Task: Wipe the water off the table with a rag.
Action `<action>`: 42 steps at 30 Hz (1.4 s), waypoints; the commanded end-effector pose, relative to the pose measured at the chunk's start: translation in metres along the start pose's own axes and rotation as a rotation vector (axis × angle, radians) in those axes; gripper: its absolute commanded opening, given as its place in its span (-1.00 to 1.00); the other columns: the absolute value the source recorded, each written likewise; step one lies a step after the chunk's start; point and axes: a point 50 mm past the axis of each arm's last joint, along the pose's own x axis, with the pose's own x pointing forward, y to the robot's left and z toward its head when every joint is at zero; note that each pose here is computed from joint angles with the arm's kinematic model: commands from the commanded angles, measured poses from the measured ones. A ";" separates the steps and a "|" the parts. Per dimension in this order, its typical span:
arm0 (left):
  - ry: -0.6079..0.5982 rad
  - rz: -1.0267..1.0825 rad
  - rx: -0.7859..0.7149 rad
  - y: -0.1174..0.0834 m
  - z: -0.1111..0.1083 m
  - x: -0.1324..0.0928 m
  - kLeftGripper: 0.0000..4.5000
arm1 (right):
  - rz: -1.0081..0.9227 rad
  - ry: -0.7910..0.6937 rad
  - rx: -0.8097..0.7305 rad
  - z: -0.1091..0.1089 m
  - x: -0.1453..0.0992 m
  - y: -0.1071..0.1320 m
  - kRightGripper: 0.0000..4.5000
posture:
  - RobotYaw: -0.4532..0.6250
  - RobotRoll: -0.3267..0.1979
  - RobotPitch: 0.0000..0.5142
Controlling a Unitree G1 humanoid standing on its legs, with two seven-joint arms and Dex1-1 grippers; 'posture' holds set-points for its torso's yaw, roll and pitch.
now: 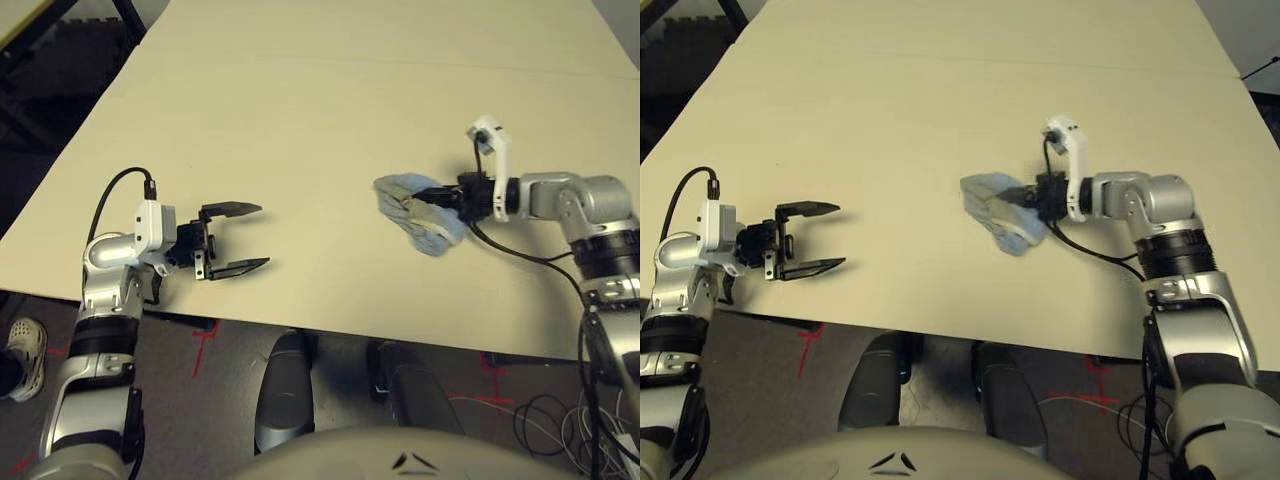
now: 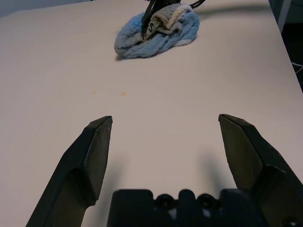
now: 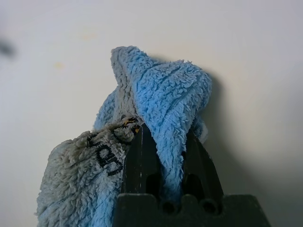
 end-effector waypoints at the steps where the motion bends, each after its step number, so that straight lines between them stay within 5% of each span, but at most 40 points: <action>1: -0.018 -0.027 -0.009 -0.001 -0.001 0.006 1.00 | -0.046 -0.039 -0.003 0.006 -0.014 -0.010 -0.90 | 0.22 0.25 -0.17; 14: -0.038 -0.046 -0.023 -0.003 -0.005 0.014 1.00 | -0.103 -0.045 0.015 -0.002 -0.024 -0.022 -0.90 | 0.09 0.25 -0.14; 20: -0.040 -0.046 -0.032 -0.002 -0.009 0.016 1.00 | 0.012 -0.373 0.087 0.050 -0.043 -0.011 -0.90 | 0.05 0.25 -0.16; 25: -0.042 -0.041 -0.036 0.000 -0.011 0.017 1.00 | -0.006 -0.510 0.121 0.070 -0.068 -0.015 -0.90 | 0.04 0.25 -0.18; 33: -0.046 -0.027 -0.035 0.003 -0.011 0.016 1.00 | -0.229 -0.436 0.093 0.053 -0.103 -0.043 -0.90 | 0.05 0.25 -0.21; 42: -0.042 -0.018 -0.026 0.005 -0.010 0.014 1.00 | -0.326 -0.302 0.090 0.021 -0.105 -0.060 -0.90 | 0.09 0.25 -0.22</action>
